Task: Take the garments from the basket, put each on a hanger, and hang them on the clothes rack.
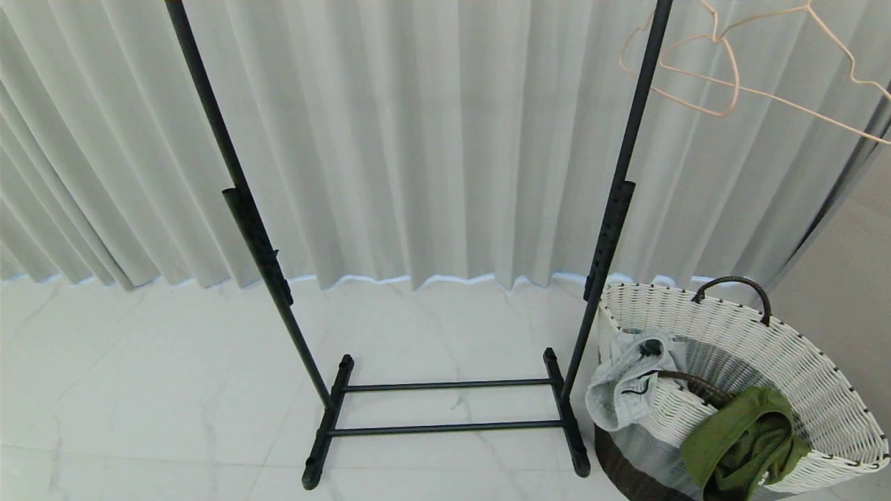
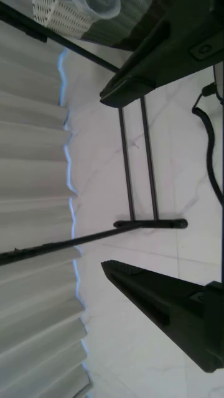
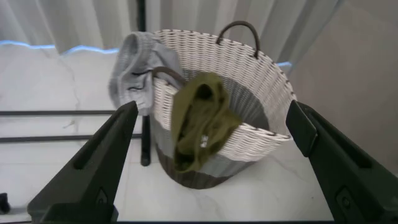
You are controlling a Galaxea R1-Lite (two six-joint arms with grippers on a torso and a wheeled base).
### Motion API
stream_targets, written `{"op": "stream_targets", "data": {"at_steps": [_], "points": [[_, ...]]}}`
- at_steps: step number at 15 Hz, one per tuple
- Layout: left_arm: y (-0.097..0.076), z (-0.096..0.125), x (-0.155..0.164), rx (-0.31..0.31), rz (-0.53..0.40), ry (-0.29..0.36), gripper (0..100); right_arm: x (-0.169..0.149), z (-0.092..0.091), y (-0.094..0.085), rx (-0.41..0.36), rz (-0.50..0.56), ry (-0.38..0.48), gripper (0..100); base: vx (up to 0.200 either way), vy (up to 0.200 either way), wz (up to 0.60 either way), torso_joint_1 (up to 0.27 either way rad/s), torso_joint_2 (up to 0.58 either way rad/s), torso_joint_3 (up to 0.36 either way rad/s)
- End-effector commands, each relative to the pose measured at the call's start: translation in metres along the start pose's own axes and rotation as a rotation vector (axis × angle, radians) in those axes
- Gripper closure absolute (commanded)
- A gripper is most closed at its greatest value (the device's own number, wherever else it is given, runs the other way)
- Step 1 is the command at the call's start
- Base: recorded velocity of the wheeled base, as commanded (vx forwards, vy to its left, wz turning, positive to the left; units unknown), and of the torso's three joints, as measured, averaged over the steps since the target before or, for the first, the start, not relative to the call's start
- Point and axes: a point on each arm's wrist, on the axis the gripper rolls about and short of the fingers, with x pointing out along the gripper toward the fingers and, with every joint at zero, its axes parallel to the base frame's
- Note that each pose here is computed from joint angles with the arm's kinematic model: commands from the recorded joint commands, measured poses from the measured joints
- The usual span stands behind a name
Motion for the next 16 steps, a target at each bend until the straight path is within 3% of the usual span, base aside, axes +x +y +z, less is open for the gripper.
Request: {"op": "stream_targets", "data": {"at_steps": [1,6,12,14,15,16], "points": [[0.000,0.000,0.000,-0.001,0.000,0.000,0,0.000,0.000,0.000,0.013,-0.001,0.002,0,0.000,-0.200,0.00,-0.007,0.00,-0.002],[0.000,0.000,0.000,-0.006,-0.002,0.000,0,0.000,0.000,0.000,0.045,-0.006,0.001,0,0.000,0.000,0.00,0.000,0.00,0.000],[0.000,0.000,0.000,-0.023,0.003,0.002,0,0.000,0.000,0.000,0.053,-0.003,-0.001,0,0.200,0.000,0.00,0.000,0.00,0.003],[0.000,0.000,0.000,-0.024,0.004,0.002,0,0.000,0.001,0.000,0.027,-0.006,-0.007,0,0.000,0.000,0.00,0.000,0.00,0.000],[0.000,0.000,0.000,-0.024,0.003,0.002,0,0.000,0.004,0.000,0.012,-0.003,-0.035,0,0.000,0.000,0.00,0.000,0.00,0.000],[0.000,0.000,0.000,-0.026,0.004,0.002,0,-0.004,0.024,-0.002,0.028,0.013,-0.086,0,0.000,0.000,0.00,0.000,0.00,0.000]]}}
